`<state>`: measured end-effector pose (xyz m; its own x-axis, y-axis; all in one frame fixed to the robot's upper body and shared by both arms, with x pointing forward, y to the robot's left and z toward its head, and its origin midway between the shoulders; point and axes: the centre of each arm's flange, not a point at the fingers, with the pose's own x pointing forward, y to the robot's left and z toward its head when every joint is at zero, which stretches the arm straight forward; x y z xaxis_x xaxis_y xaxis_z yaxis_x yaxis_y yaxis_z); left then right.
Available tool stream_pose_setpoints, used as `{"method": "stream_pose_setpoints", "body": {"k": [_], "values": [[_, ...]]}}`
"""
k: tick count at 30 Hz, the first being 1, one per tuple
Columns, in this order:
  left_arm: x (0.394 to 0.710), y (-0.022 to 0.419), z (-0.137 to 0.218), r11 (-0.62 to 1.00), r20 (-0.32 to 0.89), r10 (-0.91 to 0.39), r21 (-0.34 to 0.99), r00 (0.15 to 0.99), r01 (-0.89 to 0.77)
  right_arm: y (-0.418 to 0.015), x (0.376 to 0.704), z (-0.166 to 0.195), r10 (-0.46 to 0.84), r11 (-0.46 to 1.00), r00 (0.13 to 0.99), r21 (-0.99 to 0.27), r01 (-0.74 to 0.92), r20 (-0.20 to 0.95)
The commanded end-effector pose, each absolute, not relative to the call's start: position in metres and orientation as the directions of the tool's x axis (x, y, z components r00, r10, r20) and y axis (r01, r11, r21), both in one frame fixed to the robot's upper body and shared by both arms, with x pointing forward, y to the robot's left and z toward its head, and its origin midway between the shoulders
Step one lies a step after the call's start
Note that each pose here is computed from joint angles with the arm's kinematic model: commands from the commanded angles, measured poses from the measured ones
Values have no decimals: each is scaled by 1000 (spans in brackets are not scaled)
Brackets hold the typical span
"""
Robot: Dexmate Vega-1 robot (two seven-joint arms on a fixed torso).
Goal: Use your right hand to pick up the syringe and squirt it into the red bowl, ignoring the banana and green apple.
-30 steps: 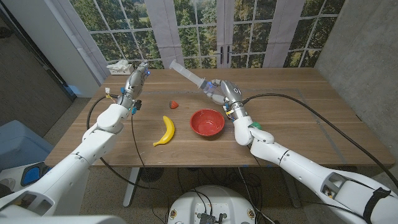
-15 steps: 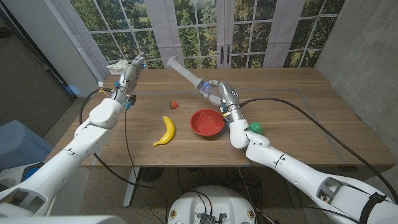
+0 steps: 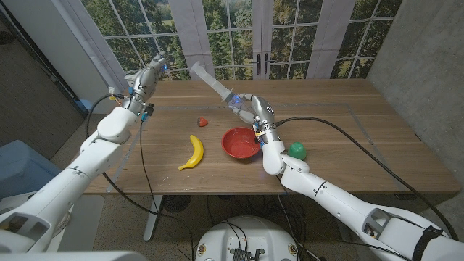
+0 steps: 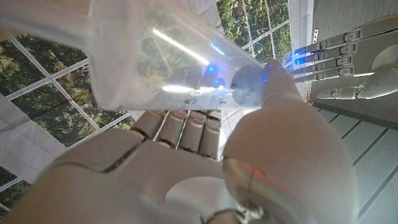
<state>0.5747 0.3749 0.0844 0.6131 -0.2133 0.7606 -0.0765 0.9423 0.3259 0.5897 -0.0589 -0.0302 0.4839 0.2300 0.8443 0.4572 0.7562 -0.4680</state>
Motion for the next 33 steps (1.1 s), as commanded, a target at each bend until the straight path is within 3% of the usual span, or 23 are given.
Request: {"method": "stream_pose_setpoints", "body": {"k": [1, 33], "values": [[569, 384, 99, 939, 782, -231, 334, 578, -76, -44, 582, -27, 227, 781, 470, -448, 436, 853], [554, 390, 158, 903, 805, -308, 415, 507, -110, -12, 582, -33, 240, 826, 447, -423, 372, 862]]}}
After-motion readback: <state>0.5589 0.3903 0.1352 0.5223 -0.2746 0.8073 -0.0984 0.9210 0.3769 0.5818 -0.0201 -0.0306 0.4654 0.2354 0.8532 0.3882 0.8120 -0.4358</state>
